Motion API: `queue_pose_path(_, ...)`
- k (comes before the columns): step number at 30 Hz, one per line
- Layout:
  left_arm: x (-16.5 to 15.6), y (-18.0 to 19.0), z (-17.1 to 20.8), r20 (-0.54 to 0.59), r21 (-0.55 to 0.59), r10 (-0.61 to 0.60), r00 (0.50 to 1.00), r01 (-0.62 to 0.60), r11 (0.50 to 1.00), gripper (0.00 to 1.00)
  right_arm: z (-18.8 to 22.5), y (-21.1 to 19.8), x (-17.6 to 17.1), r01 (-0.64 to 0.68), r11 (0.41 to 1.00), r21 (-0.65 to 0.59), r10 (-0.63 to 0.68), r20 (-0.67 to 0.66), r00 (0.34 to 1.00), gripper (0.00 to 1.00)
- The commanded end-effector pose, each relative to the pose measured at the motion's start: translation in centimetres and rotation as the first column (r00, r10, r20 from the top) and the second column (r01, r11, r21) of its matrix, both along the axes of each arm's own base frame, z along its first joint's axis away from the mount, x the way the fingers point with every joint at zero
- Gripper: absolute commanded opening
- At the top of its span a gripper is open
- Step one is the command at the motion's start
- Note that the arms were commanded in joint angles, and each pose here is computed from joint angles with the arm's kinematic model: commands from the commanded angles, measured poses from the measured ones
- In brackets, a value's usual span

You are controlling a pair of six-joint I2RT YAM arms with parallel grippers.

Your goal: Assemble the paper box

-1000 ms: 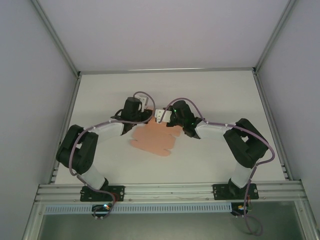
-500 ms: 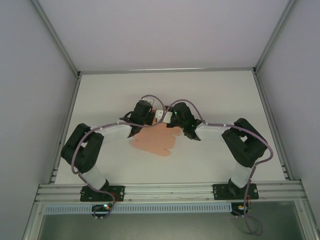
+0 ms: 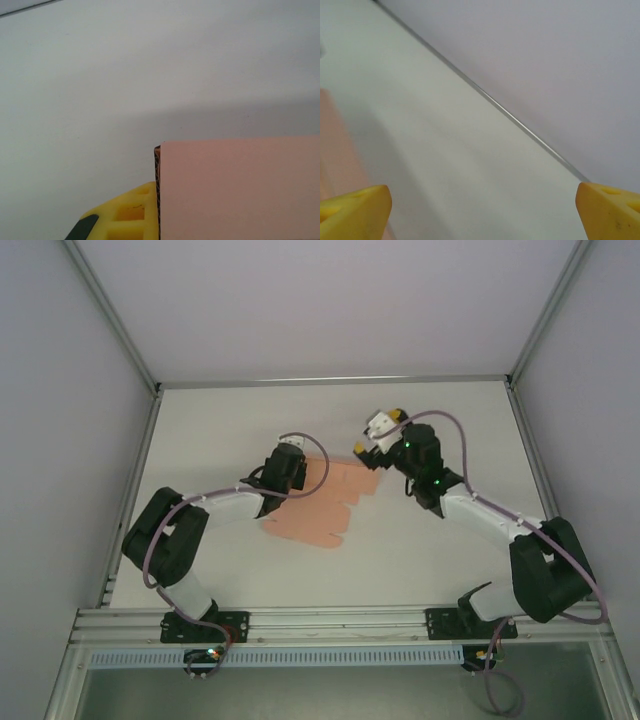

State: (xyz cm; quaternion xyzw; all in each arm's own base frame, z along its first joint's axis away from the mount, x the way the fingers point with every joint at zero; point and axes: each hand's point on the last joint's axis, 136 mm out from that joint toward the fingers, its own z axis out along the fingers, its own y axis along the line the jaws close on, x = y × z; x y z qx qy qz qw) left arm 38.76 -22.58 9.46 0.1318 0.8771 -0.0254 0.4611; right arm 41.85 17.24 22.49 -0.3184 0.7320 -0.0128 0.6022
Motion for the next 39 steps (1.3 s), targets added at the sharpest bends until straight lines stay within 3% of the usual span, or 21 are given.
queue_pose_path(1, -0.6, 0.4, 0.5, 0.015, -0.002, 0.003, 1.000, -0.003, 1.000, 0.00, -3.3, -1.9, 0.9, 0.104, 0.993, 0.052, -0.091, -0.209, 0.974, 0.96)
queue_pose_path(6, -0.7, 0.6, 0.7, 0.018, -0.014, 0.023, 1.000, -0.023, 1.000, 0.00, -6.6, -1.5, 1.6, 0.084, 0.996, -0.019, -0.086, -0.317, 0.945, 0.92)
queue_pose_path(13, -0.5, 0.3, 0.5, -0.016, -0.028, 0.036, 0.999, -0.036, 0.999, 0.00, -8.4, 1.4, -0.6, -0.047, 0.999, -0.025, 0.035, -0.370, 0.928, 0.91)
queue_pose_path(22, -0.8, -1.2, 0.7, -0.037, -0.150, -0.009, 0.999, 0.004, 0.989, 0.00, -11.8, 5.2, -1.7, -0.147, 0.988, -0.043, 0.113, -0.446, 0.888, 0.90)
queue_pose_path(29, -1.1, -0.8, 1.1, -0.038, -0.132, -0.016, 0.999, 0.011, 0.991, 0.00, -10.4, 3.5, 0.1, -0.072, 0.988, -0.138, 0.013, -0.386, 0.922, 0.90)
queue_pose_path(33, -1.1, -1.1, 1.8, -0.034, -0.189, -0.032, 0.999, 0.025, 0.982, 0.00, -9.6, 4.1, -0.5, -0.128, 0.989, -0.068, 0.090, -0.398, 0.913, 0.91)
queue_pose_path(39, -1.1, -2.0, 3.4, -0.029, -0.330, -0.046, 0.998, 0.034, 0.943, 0.00, -5.2, 6.8, -1.1, -0.178, 0.959, 0.221, 0.234, -0.264, 0.936, 0.94)
